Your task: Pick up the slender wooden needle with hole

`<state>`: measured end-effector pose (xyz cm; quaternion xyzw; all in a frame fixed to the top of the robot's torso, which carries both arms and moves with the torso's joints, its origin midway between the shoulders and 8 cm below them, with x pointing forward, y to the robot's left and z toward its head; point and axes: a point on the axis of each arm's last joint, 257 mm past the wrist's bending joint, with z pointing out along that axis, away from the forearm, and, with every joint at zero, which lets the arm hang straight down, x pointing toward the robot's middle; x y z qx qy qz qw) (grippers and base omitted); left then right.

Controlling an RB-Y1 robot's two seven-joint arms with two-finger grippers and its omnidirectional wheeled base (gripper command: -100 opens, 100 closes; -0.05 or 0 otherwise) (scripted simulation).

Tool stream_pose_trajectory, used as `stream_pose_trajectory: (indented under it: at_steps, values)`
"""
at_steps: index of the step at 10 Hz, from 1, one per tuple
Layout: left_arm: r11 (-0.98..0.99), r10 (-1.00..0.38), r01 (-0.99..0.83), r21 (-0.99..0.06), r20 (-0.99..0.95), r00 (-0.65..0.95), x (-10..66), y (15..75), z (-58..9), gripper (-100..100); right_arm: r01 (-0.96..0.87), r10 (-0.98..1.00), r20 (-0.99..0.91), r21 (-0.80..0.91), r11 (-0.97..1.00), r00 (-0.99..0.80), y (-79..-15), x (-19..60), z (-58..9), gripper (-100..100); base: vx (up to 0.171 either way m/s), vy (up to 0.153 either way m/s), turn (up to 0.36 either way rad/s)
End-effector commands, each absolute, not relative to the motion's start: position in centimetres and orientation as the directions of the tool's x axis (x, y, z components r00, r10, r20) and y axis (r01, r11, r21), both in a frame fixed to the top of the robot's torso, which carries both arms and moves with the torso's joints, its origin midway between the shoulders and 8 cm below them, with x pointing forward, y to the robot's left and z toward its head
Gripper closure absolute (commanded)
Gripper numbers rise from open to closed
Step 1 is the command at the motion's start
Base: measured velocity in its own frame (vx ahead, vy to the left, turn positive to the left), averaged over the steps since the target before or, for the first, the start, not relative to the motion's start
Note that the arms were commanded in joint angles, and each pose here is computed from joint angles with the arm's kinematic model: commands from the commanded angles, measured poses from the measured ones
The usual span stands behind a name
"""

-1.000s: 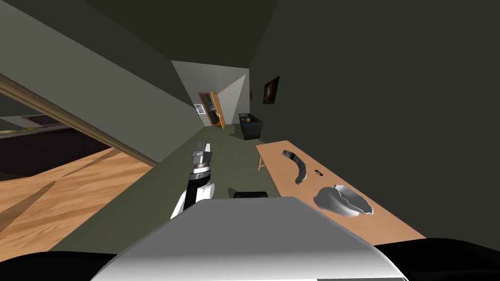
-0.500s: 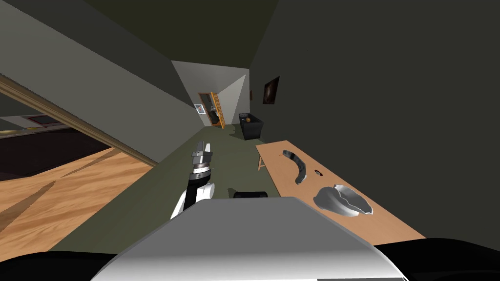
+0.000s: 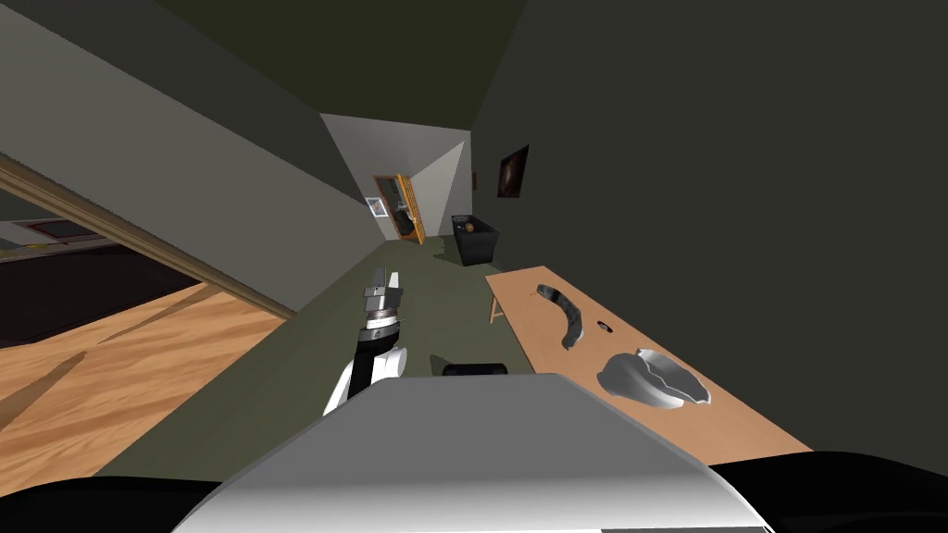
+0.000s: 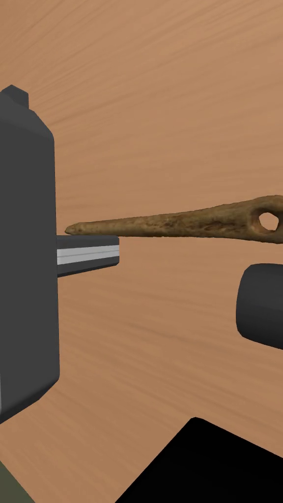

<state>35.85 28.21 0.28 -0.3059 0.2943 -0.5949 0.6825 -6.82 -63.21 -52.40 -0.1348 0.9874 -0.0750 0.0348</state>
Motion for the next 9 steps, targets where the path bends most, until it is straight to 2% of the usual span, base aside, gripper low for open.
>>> stream_pose_trajectory:
  at_steps: [1,2,5,9]
  values:
    - [0.105,-0.992,0.632,-0.768,-0.038,0.119,35.8,28.2,0.3,0,-0.261,-0.271,-0.048,-0.157,0.952,-0.961,-63.2,-6.8,-52.4,0,0.000,0.000,0.000]
    - [0.105,-0.992,0.632,-0.768,-0.038,0.119,35.9,28.2,0.3,0,-0.238,-0.252,-0.050,-0.201,0.950,-0.966,-65.6,-5.8,-51.1,-100,-0.030,0.027,0.118]
    - [0.105,-0.992,0.632,-0.768,-0.038,0.119,35.9,28.2,0.3,0,-0.201,-0.215,-0.061,-0.183,0.962,-0.975,-65.8,-5.5,-50.7,-100,-0.084,0.021,0.128]
    - [0.105,-0.992,0.632,-0.768,-0.038,0.119,35.9,28.2,0.3,0,-0.141,-0.151,-0.098,-0.099,0.985,-0.984,-63.2,-5.2,-51.4,-100,-0.136,-0.070,0.150]
